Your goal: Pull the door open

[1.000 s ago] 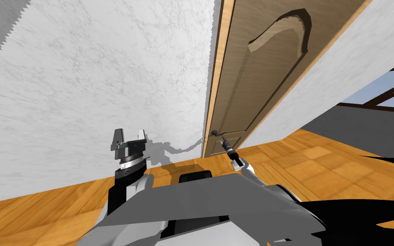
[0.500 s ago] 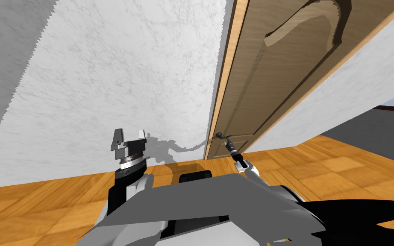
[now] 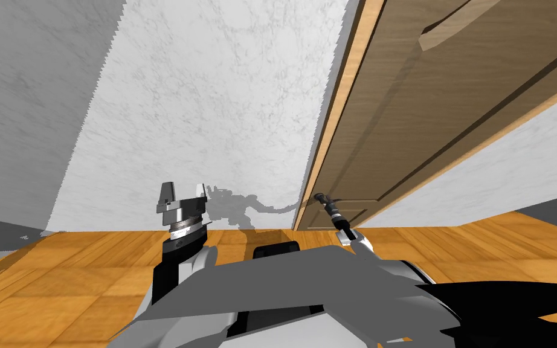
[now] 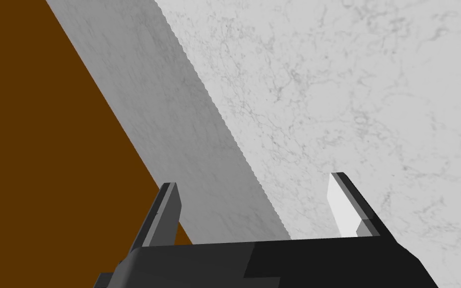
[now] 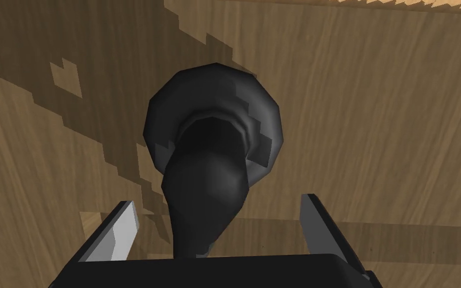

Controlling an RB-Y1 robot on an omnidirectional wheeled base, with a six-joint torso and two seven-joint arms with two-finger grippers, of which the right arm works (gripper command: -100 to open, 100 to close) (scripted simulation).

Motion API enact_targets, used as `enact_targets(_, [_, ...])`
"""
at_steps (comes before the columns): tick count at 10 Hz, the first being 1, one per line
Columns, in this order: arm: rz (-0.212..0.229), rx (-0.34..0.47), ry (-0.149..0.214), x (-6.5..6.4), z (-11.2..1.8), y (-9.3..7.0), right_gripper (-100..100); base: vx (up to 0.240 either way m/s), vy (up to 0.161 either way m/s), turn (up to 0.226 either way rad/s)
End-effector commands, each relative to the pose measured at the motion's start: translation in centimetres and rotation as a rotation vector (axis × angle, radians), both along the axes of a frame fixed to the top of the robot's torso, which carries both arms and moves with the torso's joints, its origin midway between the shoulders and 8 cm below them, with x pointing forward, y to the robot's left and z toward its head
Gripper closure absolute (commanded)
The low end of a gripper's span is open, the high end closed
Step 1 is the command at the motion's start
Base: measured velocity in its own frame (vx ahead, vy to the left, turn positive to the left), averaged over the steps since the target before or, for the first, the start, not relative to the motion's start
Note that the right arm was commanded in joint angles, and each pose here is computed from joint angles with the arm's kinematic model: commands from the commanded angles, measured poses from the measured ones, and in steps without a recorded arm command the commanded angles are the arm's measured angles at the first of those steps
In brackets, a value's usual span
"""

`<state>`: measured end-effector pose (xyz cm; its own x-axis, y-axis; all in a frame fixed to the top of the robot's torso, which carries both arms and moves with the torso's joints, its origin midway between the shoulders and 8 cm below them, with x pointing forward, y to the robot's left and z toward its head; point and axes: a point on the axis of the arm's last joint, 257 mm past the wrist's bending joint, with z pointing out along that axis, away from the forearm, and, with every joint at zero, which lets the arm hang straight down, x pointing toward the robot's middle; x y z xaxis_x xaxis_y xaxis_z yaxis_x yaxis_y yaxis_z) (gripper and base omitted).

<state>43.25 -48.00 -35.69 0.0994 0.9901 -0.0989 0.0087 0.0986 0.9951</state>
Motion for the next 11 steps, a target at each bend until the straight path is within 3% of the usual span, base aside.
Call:
enact_targets(1, [0.0,0.0,0.0,0.0,0.0,0.0,-100,0.044,0.004,0.045])
enact_targets(2, [0.0,0.0,0.0,0.0,0.0,0.0,100,-0.005,-0.002,-0.041])
enact_targets(7, [0.0,0.0,0.0,0.0,0.0,0.0,100,-0.007,-0.002,0.001])
enact_targets(11, [0.091,-0.005,-0.003,-1.1,0.2,1.5,100,-0.163,-0.055,0.038])
